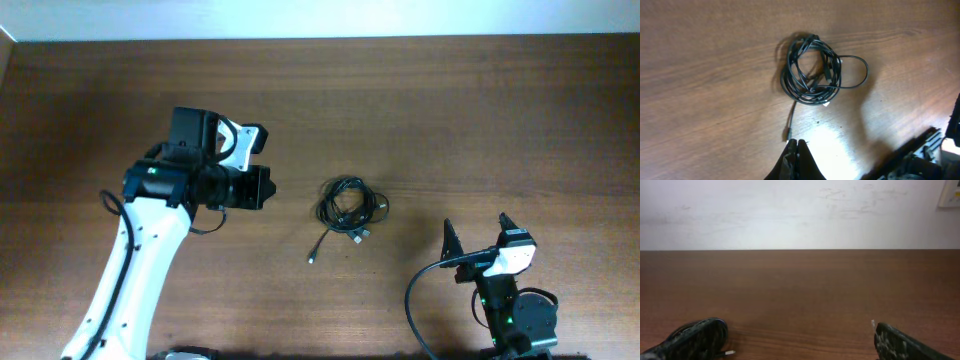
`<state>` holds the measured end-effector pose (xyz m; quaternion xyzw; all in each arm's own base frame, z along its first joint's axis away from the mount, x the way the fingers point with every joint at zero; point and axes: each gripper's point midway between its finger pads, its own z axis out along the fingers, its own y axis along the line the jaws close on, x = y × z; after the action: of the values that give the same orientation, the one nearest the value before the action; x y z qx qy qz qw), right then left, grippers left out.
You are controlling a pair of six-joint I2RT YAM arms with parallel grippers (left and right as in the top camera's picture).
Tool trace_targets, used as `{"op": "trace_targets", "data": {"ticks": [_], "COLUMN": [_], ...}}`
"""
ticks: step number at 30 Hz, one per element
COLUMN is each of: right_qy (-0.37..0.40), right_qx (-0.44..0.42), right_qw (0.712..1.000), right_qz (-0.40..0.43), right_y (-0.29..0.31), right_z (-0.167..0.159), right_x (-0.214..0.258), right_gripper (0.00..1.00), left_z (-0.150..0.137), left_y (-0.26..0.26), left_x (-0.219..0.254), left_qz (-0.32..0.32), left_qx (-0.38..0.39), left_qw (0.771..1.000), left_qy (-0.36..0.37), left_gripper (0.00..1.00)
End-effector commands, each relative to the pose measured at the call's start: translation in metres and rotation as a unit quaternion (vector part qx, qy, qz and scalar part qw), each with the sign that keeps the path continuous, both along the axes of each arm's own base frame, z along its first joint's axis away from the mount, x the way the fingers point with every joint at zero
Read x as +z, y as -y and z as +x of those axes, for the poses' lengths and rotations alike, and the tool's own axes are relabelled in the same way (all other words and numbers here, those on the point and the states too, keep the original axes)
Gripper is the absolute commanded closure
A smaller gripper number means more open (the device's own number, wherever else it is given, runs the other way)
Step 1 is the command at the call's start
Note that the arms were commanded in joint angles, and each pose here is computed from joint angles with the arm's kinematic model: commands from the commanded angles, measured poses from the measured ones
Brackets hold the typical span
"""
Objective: Untangle cables
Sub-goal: 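Raise the left arm and move the left gripper over the cable bundle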
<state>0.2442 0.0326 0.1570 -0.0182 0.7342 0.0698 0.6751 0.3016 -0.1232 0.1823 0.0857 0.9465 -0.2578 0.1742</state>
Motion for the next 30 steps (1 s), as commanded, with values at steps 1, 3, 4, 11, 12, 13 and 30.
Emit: {"op": "trace_targets", "data": {"ticks": [1,3,4,11,12,13,30], "right_qy": [-0.006,-0.006,-0.006,-0.006,-0.006,-0.006,-0.006], "right_qx": [-0.005,-0.005,-0.005,-0.005,-0.005,-0.005,-0.005], "right_qw": [1.0,1.0,1.0,1.0,1.0,1.0,1.0], "right_qz": [0.0,0.0,0.0,0.0,0.0,0.0,0.0], "right_y": [0.002,0.002,0.002,0.002,0.002,0.002,0.002], "right_z": [0.0,0.0,0.0,0.0,0.0,0.0,0.0], "right_x": [-0.004,-0.004,-0.004,-0.004,-0.004,-0.004,-0.004], "right_gripper": [0.02,0.02,0.02,0.02,0.02,0.02,0.02], "left_z": [-0.004,-0.004,-0.003,-0.002,-0.003,-0.004,0.008], "left_y": [0.02,0.021,0.019,0.025,0.027,0.029,0.036], "left_x": [-0.008,-0.021,-0.028,-0.053,-0.056,-0.06,-0.081], "left_qz": [-0.019,0.01,0.034,0.122,0.124,0.128,0.117], "left_qx": [-0.003,0.02,0.044,0.059,0.055,0.052,0.091], "left_qw": [0.999,0.998,0.996,0.989,0.988,0.988,0.984], "left_qy": [-0.033,-0.053,-0.064,-0.064,-0.067,-0.073,-0.1], "left_gripper": [1.0,1.0,1.0,0.94,0.93,0.92,0.57]}}
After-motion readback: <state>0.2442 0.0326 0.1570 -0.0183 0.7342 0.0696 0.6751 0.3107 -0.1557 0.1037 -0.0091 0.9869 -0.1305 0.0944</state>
